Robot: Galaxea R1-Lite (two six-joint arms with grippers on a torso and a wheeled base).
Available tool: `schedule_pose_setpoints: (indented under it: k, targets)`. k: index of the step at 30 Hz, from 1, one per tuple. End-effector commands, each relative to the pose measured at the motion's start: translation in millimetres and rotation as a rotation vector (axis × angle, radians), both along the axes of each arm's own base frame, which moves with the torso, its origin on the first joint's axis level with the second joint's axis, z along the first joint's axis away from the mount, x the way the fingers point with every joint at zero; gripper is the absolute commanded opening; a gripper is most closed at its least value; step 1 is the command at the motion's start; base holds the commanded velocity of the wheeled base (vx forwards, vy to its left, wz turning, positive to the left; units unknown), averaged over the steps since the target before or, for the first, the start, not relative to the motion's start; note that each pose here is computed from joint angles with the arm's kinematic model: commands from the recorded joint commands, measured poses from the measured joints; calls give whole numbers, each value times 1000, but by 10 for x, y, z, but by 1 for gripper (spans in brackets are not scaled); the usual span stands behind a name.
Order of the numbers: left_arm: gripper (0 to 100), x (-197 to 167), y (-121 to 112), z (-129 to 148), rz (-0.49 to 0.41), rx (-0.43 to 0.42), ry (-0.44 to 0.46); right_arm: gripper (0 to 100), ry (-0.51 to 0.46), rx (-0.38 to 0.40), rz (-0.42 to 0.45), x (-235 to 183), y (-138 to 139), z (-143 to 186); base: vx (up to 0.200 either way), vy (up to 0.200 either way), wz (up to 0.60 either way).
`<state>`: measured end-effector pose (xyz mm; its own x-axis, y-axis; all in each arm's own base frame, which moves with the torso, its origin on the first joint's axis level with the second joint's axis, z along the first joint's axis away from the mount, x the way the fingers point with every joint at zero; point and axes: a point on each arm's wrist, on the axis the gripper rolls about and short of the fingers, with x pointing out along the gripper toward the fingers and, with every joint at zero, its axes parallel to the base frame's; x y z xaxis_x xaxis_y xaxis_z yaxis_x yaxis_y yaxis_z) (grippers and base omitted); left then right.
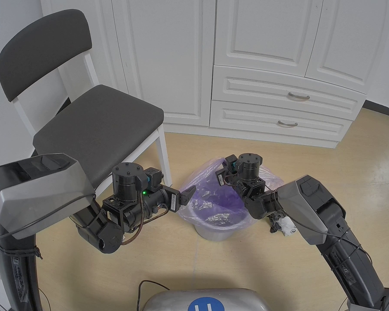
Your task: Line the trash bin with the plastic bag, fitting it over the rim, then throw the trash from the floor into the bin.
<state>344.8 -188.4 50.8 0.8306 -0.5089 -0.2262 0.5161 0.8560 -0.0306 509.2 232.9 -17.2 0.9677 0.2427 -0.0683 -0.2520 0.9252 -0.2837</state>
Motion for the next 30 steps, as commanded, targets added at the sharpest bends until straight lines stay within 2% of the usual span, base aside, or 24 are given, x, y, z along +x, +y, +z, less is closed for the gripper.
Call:
schedule_pose_setpoints:
  k: [1,6,13,19,20,26,27,30]
  targets:
    - [100,-25,-6,85,-4,-19,-31,0,-114,107,-56,2,9,50,0,0,0]
    - [100,-33,-15,62,-7,-15,-27,0,-210,154,-61,-28,48,271,0,0,0]
    - [100,-30,-24,37,-8,-13,-23,0,-205,154,-38,-49,98,287,0,0,0]
    - [100,-31,-23,28,-9,-10,-21,0,-211,157,25,-91,185,295,0,0,0]
    - [100,-31,-23,28,-9,-10,-21,100,-221,163,34,-120,237,343,0,0,0]
    - [100,-43,-17,6,-9,-6,-13,100,-297,188,62,-174,299,411,0,0,0]
    - [100,-59,-8,0,-9,-1,-8,100,-270,144,99,-231,278,334,0,0,0]
    - [100,-60,-7,6,-9,-1,-10,100,-162,87,153,-411,203,342,0,0,0]
